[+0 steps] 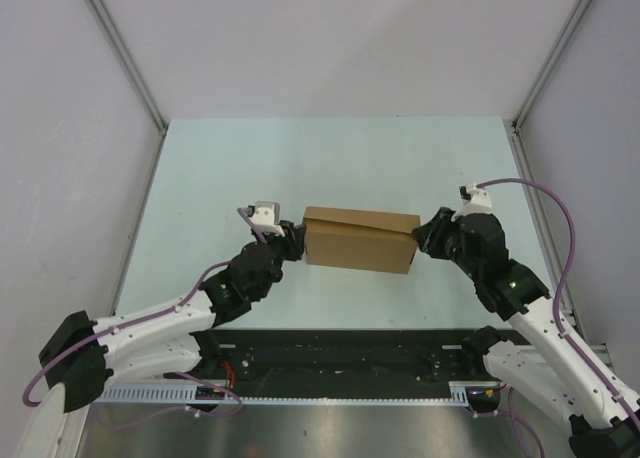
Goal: Fold the paper box
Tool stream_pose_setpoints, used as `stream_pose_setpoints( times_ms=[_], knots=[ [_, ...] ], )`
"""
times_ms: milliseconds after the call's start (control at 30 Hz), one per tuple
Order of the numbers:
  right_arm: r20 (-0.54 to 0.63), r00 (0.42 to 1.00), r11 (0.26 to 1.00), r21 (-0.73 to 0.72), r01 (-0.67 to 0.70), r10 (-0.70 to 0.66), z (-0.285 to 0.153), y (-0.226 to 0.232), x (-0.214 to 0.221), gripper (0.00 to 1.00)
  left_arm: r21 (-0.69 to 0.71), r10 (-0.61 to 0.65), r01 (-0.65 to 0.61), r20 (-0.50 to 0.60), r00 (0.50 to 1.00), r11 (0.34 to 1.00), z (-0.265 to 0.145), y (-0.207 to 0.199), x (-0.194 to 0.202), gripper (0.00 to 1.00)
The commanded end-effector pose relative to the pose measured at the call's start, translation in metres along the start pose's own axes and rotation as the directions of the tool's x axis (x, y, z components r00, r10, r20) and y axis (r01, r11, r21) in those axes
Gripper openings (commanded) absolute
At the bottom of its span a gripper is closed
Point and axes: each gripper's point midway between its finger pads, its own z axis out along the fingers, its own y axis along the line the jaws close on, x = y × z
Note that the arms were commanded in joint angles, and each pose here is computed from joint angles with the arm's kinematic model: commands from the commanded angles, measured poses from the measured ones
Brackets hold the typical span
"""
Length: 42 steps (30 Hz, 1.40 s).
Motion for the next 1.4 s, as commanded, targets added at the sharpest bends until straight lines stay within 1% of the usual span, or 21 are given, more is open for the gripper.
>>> stream_pose_setpoints(
  times_ms=[0, 67, 100, 167, 267, 533, 733, 800, 833, 867, 900, 933, 967, 1000, 1033, 1067, 1233, 1333, 1367],
  knots=[
    [-0.033, 0.999, 0.996, 0.087, 0.019, -0.016, 0.001, -0.024, 0.013, 0.33, -0.069, 0.029, -0.033, -0.048, 0.998, 0.997, -0.007, 0.015, 0.005, 0.46],
    [-0.031, 0.999, 0.996, 0.086, 0.019, -0.016, 0.001, -0.023, 0.012, 0.33, -0.072, 0.034, -0.037, -0.047, 0.998, 0.997, -0.009, 0.016, 0.001, 0.55],
    [-0.032, 0.999, 0.996, 0.09, 0.017, -0.014, 0.001, -0.024, 0.012, 0.34, -0.07, 0.029, -0.031, -0.034, 0.999, 0.997, -0.009, 0.014, -0.006, 0.57],
    [-0.03, 0.999, 0.996, 0.091, 0.019, -0.016, 0.001, -0.024, 0.012, 0.34, -0.076, 0.036, -0.039, -0.042, 0.998, 0.996, -0.011, 0.016, -0.007, 0.6],
    [-0.025, 1.0, 0.996, 0.091, 0.016, -0.013, 0.002, -0.024, 0.01, 0.34, -0.079, 0.032, -0.035, -0.033, 0.999, 0.996, -0.016, 0.017, -0.013, 0.63],
    [-0.022, 1.0, 0.996, 0.091, 0.006, -0.004, 0.005, -0.023, 0.009, 0.34, -0.116, 0.04, -0.043, -0.028, 0.999, 0.992, -0.024, 0.03, -0.014, 0.67],
    [-0.02, 1.0, 0.996, 0.088, 0.009, -0.007, 0.006, -0.022, 0.008, 0.34, -0.142, -0.048, 0.061, 0.089, 0.995, 0.988, -0.038, 0.041, -0.043, 0.71],
    [-0.023, 1.0, 0.996, 0.093, 0.015, -0.013, 0.005, -0.023, 0.009, 0.34, -0.096, -0.105, 0.121, 0.151, 0.983, 0.988, -0.042, 0.037, -0.06, 0.74],
    [-0.025, 1.0, 0.995, 0.098, 0.017, -0.015, 0.005, -0.024, 0.009, 0.34, -0.069, -0.124, 0.137, 0.166, 0.978, 0.988, -0.043, 0.035, -0.065, 0.77],
    [-0.03, 0.999, 0.995, 0.099, 0.022, -0.019, 0.004, -0.025, 0.011, 0.34, 0.015, -0.157, 0.156, 0.162, 0.974, 0.988, -0.045, 0.022, -0.069, 0.8],
    [-0.029, 0.999, 0.994, 0.104, 0.023, -0.02, 0.004, -0.026, 0.01, 0.34, 0.04, -0.187, 0.183, 0.177, 0.966, 0.982, -0.043, 0.021, -0.077, 0.86],
    [-0.027, 0.999, 0.994, 0.106, 0.023, -0.02, 0.004, -0.026, 0.01, 0.34, 0.064, -0.205, 0.197, 0.162, 0.965, 0.978, -0.04, 0.019, -0.077, 0.88],
    [-0.03, 0.999, 0.994, 0.106, 0.026, -0.023, 0.004, -0.026, 0.011, 0.34, 0.172, -0.252, 0.232, 0.106, 0.962, 0.957, -0.04, -0.002, -0.078, 0.89],
    [-0.028, 0.999, 0.994, 0.108, 0.027, -0.024, 0.004, -0.027, 0.01, 0.34, 0.177, -0.269, 0.249, 0.102, 0.958, 0.952, -0.035, 0.003, -0.082, 0.89],
    [-0.029, 0.999, 0.994, 0.104, 0.028, -0.025, 0.003, -0.026, 0.011, 0.34, 0.207, -0.282, 0.264, 0.06, 0.958, 0.942, -0.031, -0.003, -0.078, 0.89],
    [-0.029, 0.999, 0.994, 0.102, 0.03, -0.027, 0.003, -0.026, 0.011, 0.34, 0.25, -0.322, 0.306, 0.024, 0.946, 0.918, -0.029, -0.009, -0.079, 0.89],
    [-0.028, 0.999, 0.994, 0.102, 0.046, -0.043, 0.001, -0.025, 0.012, 0.34, 0.297, -0.35, 0.374, -0.133, 0.927, 0.878, -0.011, -0.027, -0.058, 0.89],
    [-0.031, 0.998, 0.993, 0.107, 0.055, -0.052, 0.0, -0.026, 0.012, 0.34, 0.323, -0.379, 0.419, -0.183, 0.907, 0.848, -0.007, -0.037, -0.055, 0.88],
    [-0.029, 0.998, 0.993, 0.107, 0.055, -0.053, 0.0, -0.026, 0.012, 0.34, 0.334, -0.383, 0.423, -0.182, 0.906, 0.842, -0.007, -0.039, -0.058, 0.88]
  ],
)
